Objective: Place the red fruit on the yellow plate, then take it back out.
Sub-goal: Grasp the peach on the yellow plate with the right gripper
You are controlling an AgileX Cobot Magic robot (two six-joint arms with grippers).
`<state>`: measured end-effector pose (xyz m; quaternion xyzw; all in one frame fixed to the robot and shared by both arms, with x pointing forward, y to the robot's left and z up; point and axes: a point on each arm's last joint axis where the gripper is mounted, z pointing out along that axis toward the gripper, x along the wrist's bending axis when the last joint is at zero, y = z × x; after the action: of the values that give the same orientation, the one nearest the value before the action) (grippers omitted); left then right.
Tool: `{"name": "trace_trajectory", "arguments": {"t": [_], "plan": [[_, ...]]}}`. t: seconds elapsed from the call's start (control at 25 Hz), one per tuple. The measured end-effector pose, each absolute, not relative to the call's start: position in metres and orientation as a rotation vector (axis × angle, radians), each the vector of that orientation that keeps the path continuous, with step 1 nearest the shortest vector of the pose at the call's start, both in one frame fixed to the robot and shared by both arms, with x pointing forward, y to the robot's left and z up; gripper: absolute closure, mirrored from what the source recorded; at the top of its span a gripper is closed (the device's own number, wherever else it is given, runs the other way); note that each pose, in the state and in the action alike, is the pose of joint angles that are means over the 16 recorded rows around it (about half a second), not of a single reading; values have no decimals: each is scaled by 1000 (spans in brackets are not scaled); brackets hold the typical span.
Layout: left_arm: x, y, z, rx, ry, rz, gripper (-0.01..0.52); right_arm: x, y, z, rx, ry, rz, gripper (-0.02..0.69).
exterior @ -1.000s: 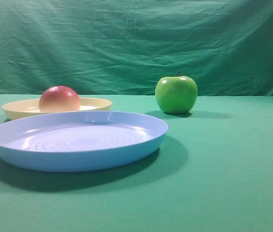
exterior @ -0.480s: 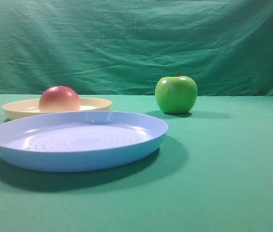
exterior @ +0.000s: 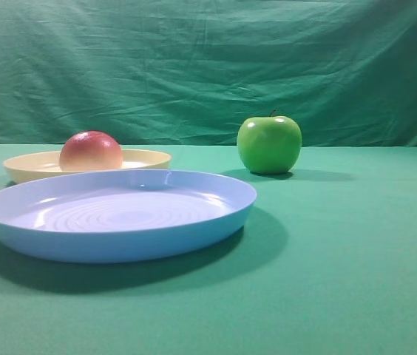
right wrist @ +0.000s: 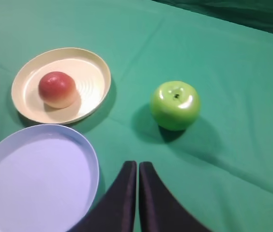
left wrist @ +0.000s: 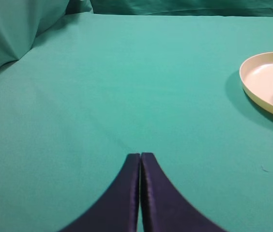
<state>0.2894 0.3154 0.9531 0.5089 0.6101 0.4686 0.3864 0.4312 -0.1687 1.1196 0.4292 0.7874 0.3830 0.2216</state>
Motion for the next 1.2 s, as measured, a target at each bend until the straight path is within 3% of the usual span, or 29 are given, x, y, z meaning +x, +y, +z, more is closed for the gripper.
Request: {"name": "trace_trajectory", "arguments": {"t": [0.4, 0.76, 0.96, 1.2], "plan": [[289, 315, 953, 1297, 1553, 1194, 514, 500, -90, 1120, 1029, 2403, 913, 665], [289, 315, 953, 1297, 1552, 1194, 514, 563, -23, 1084, 921, 2591, 886, 647], [289, 315, 953, 1297, 1552, 1194, 514, 588, 6, 1057, 864, 2649, 922, 542], [289, 315, 953, 1297, 1552, 1194, 514, 605, 30, 1027, 839, 2668, 972, 308]]}}
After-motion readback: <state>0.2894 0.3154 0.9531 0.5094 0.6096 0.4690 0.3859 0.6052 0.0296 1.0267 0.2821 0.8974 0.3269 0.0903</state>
